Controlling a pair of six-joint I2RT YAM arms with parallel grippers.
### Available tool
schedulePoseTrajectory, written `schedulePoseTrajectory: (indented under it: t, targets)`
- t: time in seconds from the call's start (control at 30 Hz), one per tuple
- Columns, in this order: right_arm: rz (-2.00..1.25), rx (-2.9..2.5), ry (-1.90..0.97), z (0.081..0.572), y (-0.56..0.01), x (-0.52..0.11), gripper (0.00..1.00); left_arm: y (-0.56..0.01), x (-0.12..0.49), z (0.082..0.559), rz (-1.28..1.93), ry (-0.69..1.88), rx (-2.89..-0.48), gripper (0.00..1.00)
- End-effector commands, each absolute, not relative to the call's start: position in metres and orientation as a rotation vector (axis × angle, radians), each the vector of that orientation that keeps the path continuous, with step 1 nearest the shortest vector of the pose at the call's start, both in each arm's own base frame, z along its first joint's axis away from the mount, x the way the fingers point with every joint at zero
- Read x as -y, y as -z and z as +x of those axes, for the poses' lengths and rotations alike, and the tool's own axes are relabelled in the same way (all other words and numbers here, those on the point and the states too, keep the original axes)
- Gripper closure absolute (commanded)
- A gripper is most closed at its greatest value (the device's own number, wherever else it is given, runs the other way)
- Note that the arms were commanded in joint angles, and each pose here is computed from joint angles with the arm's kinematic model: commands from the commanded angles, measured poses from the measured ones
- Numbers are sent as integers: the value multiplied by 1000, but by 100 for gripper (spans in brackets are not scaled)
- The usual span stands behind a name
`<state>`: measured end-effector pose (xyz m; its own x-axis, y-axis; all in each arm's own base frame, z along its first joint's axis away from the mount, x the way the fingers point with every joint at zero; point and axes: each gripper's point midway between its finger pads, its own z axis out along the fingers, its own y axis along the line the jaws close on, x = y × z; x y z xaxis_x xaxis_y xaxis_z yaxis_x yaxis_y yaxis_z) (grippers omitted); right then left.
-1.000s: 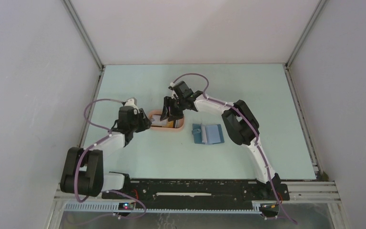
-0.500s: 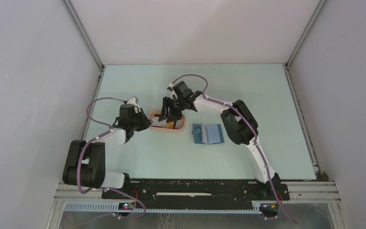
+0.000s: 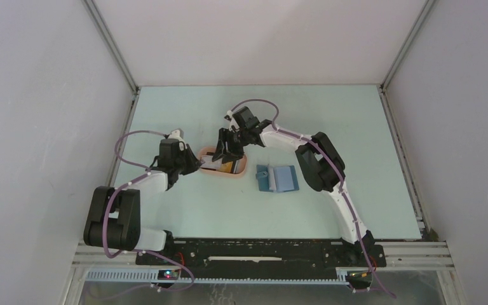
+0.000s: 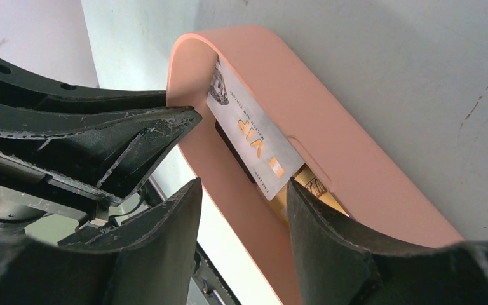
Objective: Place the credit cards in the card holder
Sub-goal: Pick up the credit card from the storage box.
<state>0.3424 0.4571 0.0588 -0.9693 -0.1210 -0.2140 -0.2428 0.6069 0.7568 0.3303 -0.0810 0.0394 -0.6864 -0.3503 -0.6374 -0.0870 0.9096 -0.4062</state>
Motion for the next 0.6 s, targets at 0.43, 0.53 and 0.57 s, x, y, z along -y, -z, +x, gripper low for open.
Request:
schedulePoseTrajectory:
  t: [0.43, 0.53, 0.57]
  targets:
    - [-398, -2513, -1492, 342, -117, -471, 45, -41, 89, 327, -318, 502, -2320, 78]
    - [-408, -2508, -1506, 340, -119, -472, 50, -40, 89, 327, -324, 500, -2321, 78]
    - [-412, -2508, -1499, 340, -118, -472, 50, -40, 89, 327, -323, 501, -2322, 78]
